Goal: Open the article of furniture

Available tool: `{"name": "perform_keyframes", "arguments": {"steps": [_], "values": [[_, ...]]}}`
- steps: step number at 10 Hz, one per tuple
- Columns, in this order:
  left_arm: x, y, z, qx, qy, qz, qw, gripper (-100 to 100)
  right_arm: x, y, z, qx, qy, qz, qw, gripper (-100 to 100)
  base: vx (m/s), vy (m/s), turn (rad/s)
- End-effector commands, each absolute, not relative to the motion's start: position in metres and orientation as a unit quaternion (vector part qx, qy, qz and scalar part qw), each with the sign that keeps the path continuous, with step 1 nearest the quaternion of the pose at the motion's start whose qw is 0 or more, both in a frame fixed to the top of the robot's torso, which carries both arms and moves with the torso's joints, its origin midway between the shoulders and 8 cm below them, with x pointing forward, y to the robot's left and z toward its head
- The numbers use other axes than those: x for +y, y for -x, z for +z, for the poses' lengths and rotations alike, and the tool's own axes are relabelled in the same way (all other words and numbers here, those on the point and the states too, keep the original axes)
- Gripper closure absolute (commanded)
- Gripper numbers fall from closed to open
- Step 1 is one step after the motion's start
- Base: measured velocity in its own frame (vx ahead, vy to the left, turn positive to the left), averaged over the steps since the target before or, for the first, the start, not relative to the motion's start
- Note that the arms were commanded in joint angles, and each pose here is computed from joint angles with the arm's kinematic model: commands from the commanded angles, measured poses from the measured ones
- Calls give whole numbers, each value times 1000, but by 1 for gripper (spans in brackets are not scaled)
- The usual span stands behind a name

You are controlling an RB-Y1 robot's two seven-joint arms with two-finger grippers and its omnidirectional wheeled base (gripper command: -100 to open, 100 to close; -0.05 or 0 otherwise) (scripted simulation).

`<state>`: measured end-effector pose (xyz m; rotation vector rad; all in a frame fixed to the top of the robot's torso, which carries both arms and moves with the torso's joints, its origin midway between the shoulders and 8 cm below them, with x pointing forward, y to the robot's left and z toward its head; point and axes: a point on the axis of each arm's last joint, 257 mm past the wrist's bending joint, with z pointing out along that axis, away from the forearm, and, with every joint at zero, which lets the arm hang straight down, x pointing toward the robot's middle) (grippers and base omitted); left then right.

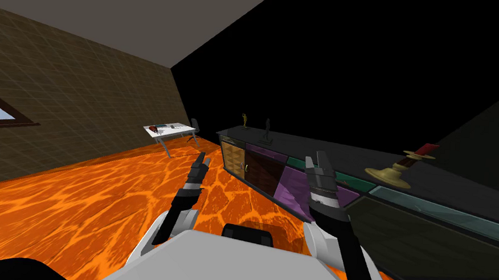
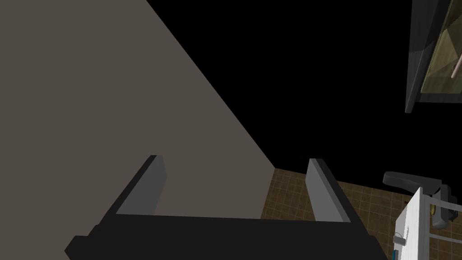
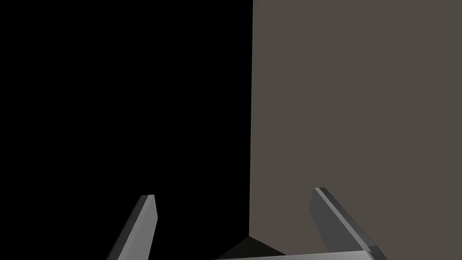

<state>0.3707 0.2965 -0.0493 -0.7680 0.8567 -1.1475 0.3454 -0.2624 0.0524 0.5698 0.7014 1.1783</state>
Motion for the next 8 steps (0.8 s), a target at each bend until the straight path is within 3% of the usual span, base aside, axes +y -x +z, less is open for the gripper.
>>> {"name": "perform_keyframes", "arguments": {"steps": [1, 8], "values": [[296, -371, -49, 383, 343, -513, 688, 0, -262, -345, 52, 319, -259, 536, 737, 0, 0, 0, 0], [296, -371, -49, 383, 343, -513, 688, 0, -262, -345, 53, 319, -259, 537, 737, 0, 0, 0, 0]]}}
